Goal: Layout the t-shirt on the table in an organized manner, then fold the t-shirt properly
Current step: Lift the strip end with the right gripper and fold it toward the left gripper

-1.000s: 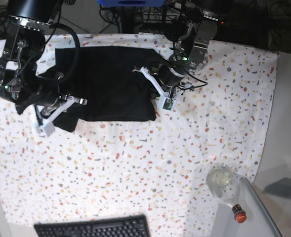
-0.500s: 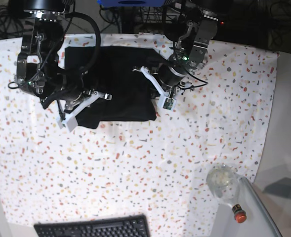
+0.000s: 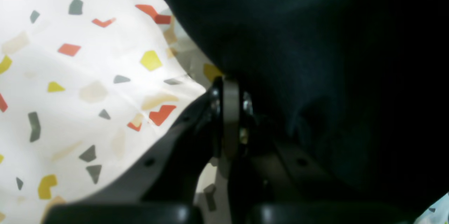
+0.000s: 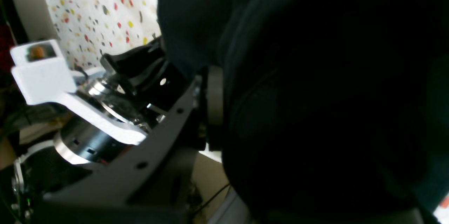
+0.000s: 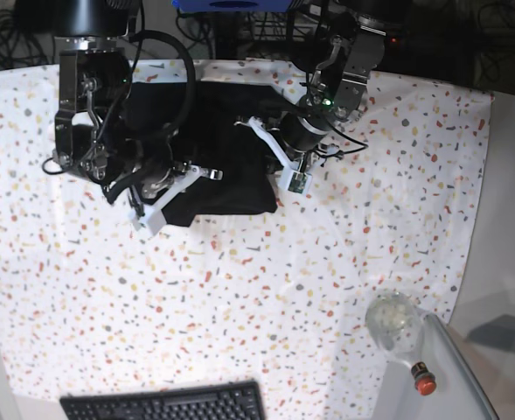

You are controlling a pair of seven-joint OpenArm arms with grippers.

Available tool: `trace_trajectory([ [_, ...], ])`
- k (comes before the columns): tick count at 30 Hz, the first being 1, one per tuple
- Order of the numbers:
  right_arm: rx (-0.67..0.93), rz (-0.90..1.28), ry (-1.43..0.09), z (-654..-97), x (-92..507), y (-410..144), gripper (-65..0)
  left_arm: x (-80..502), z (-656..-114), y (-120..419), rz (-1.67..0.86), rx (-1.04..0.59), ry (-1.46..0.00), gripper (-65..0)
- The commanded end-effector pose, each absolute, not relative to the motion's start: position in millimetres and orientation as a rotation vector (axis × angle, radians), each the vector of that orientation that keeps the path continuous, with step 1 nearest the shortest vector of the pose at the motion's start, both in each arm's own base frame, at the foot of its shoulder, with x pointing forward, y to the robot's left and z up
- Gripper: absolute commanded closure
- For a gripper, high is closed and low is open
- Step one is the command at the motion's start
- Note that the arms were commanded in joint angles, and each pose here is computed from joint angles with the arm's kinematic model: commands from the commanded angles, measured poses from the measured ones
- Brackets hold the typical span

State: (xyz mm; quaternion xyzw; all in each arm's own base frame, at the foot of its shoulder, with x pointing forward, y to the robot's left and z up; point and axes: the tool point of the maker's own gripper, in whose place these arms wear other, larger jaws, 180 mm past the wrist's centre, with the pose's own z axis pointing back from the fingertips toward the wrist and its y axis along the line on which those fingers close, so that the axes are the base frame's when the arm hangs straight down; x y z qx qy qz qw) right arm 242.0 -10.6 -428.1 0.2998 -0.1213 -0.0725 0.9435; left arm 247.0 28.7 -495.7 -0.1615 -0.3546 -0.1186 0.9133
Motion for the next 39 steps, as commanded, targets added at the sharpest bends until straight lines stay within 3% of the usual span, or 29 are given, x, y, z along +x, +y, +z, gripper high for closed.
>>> trace_trajectory([
  [1, 0.638, -0.145, -0.269, -421, 251, -5, 0.0, 237, -499, 22, -0.265, -0.349, -0.689, 0.0],
  [7, 0.637, -0.154, -0.266, -426, 251, -5, 0.0, 246, -478, 38, -0.261, -0.310, -0.755, 0.0],
  [8, 0.637, -0.154, -0.262, -426, 250, -5, -3.8, 246, -478, 46, -0.249, -0.285, -0.759, 0.0],
  [11, 0.638, -0.122, -0.259, -424, 247, 1, -25.2, 247, -473, 66, -0.249, -0.228, -0.775, 0.0],
  [14, 0.639, -0.051, -0.276, -416, 243, 14, -34.4, 236, -474, 85, -0.269, -0.198, -0.760, 0.0],
  [22, 0.638, 0.123, -0.304, -399, 232, 40, -34.5, 226, -453, 153, -0.168, -0.074, -0.804, 0.0],
  [32, 0.634, 0.131, -0.223, -418, 219, 45, -34.5, 214, -416, 234, -0.086, 0.099, -0.860, 0.0],
  [39, 0.631, 0.443, -0.210, -406, 198, 95, -34.5, 204, -403, 299, 0.014, 0.237, -0.861, 0.0],
])
